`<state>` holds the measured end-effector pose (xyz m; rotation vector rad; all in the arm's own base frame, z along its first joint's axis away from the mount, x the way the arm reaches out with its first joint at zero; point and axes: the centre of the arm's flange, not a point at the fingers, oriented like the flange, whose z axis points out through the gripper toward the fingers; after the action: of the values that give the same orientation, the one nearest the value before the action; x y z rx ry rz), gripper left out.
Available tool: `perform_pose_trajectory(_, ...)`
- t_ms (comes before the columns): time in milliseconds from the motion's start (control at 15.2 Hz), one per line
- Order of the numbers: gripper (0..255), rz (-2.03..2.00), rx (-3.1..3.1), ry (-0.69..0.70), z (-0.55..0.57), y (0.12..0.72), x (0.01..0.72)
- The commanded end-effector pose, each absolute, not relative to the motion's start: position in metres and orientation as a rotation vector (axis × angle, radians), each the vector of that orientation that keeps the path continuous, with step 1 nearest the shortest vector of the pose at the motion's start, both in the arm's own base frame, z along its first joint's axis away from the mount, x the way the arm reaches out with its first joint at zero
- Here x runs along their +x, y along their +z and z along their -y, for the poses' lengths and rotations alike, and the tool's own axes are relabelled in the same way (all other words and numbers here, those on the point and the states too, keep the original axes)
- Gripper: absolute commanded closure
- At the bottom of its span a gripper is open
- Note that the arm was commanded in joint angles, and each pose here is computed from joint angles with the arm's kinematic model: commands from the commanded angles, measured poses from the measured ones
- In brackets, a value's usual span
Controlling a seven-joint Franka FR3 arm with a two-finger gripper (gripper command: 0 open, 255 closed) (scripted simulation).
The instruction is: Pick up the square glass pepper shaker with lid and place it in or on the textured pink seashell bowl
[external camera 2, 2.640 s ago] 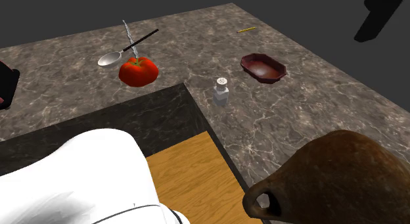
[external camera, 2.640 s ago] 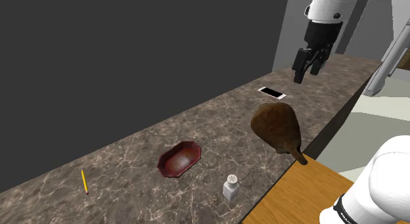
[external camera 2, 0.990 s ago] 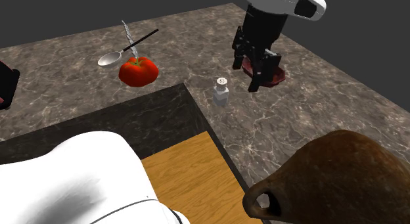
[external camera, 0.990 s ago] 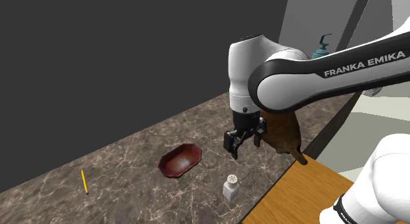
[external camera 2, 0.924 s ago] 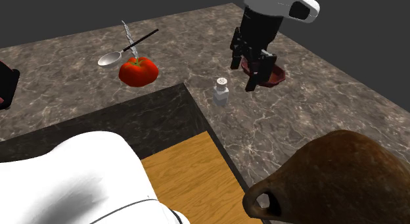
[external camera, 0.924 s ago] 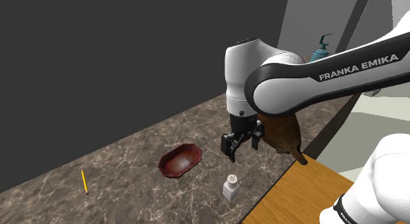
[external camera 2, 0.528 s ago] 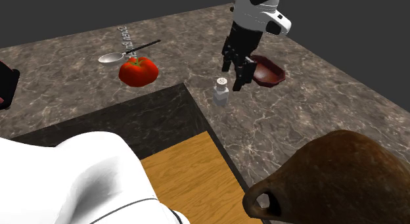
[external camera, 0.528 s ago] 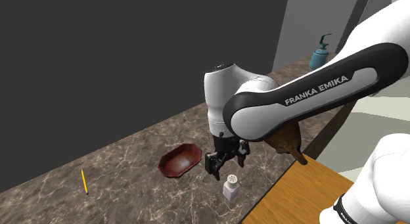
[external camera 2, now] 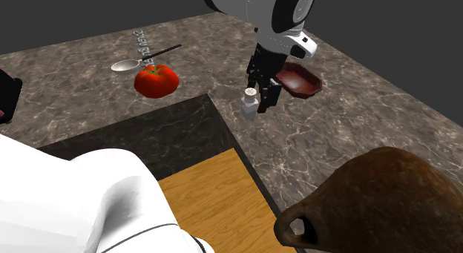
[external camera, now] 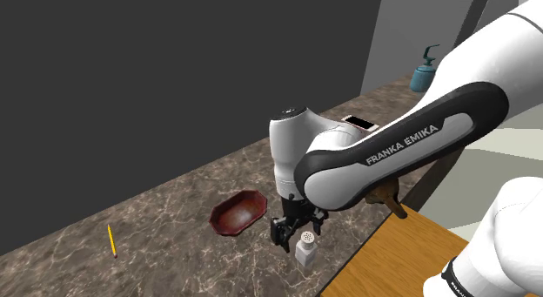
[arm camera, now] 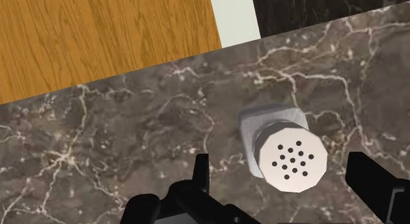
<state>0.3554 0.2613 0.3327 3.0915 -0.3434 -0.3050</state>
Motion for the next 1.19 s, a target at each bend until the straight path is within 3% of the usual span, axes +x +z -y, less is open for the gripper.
perform_pose_trajectory(0,0,0.343,3.092,-0.304,-0.2616,0.3292,0.3545)
perform_pose_trajectory(396,0,0.343,3.092,-0.304,-0.2616,0.3292,0.3545)
perform_pose_trajectory(462,255,0.343,3.092,-0.304,-0.2616,0.3292,0.3545)
perform_pose_trajectory(1122,255,0.343,3.092,-0.304,-0.2616,0.3344,0.3545)
